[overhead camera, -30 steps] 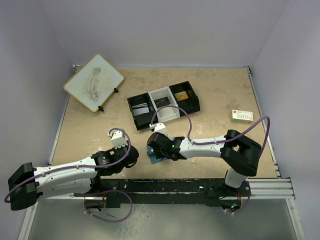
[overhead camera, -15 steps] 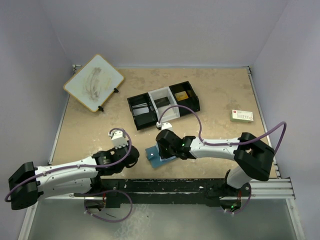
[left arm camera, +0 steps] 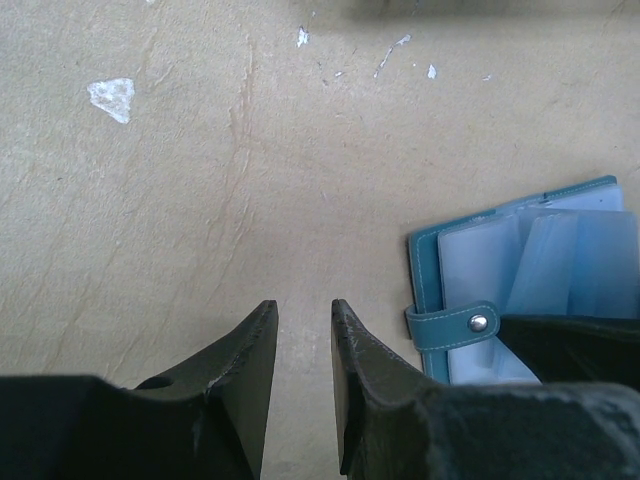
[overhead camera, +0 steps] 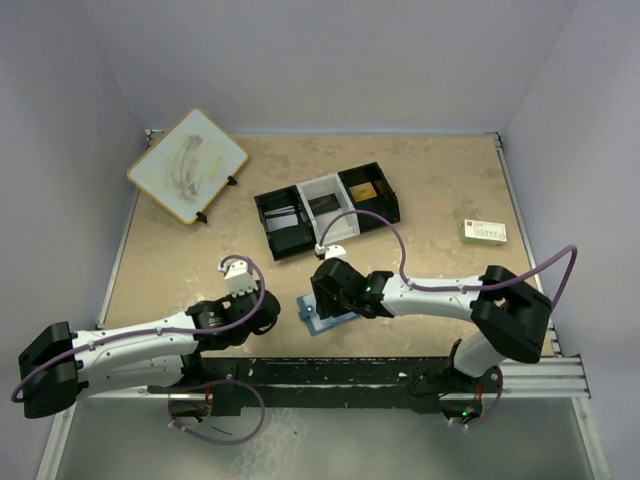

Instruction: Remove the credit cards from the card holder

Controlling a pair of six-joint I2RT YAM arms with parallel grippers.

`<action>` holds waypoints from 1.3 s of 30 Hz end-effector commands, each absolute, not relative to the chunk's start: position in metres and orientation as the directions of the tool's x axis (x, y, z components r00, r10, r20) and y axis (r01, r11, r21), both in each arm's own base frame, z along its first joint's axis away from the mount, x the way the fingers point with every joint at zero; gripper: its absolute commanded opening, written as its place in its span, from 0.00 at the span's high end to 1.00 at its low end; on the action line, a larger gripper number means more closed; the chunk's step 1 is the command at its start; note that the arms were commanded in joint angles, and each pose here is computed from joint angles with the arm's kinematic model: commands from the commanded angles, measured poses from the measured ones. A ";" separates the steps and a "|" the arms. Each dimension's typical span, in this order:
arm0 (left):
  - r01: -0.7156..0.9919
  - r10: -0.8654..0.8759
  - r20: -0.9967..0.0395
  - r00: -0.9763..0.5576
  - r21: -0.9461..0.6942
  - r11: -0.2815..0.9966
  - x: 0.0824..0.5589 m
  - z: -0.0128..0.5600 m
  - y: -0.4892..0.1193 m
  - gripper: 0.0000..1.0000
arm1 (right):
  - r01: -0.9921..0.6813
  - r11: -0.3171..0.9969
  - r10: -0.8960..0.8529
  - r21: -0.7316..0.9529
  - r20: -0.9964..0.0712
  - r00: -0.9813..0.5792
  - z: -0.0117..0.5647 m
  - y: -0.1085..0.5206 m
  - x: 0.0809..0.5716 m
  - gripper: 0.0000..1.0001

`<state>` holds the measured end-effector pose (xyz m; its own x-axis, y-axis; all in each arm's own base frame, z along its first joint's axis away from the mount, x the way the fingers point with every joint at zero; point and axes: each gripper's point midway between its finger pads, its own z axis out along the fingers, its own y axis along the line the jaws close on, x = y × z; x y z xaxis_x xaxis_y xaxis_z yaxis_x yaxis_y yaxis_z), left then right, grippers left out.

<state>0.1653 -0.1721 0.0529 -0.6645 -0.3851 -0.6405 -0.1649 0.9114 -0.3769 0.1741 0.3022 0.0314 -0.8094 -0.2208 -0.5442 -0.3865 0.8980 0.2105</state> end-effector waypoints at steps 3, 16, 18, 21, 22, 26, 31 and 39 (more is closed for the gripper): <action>-0.146 -0.422 -0.640 -0.642 -0.439 0.887 0.173 0.073 -0.188 0.74 | -0.356 0.898 -0.148 0.259 -0.584 -0.799 0.059 0.297 0.183 0.49; -0.138 -0.410 -0.637 -0.652 -0.432 0.891 0.174 0.071 -0.194 0.74 | -0.345 0.899 -0.143 0.268 -0.567 -0.811 0.053 0.285 0.181 0.80; -0.139 -0.409 -0.638 -0.653 -0.431 0.892 0.174 0.070 -0.194 0.74 | -0.337 0.901 -0.131 0.273 -0.569 -0.812 0.052 0.284 0.181 0.86; -0.138 -0.411 -0.636 -0.653 -0.434 0.890 0.174 0.070 -0.194 0.74 | -0.341 0.881 -0.098 0.327 -0.580 -0.809 0.056 0.286 0.180 0.88; -0.139 -0.413 -0.636 -0.652 -0.435 0.890 0.174 0.070 -0.194 0.74 | -0.346 0.864 -0.078 0.365 -0.582 -0.809 0.058 0.289 0.182 0.89; -0.138 -0.410 -0.635 -0.655 -0.433 0.891 0.173 0.069 -0.194 0.74 | -0.331 0.794 0.020 0.510 -0.566 -0.824 0.066 0.292 0.184 0.89; -0.137 -0.411 -0.630 -0.658 -0.437 0.889 0.172 0.067 -0.195 0.74 | -0.327 0.737 0.054 0.592 -0.533 -0.844 0.064 0.300 0.182 0.88; -0.134 -0.415 -0.627 -0.660 -0.446 0.885 0.172 0.067 -0.197 0.74 | -0.328 0.707 0.026 0.626 -0.487 -0.873 0.053 0.315 0.179 0.89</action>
<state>0.1662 -0.1824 0.0509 -0.6768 -0.3879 -0.6256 -0.1570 0.9064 -0.3922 0.1768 0.2978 0.0400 -0.8738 0.0232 -0.4856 -0.2993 0.7615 0.5749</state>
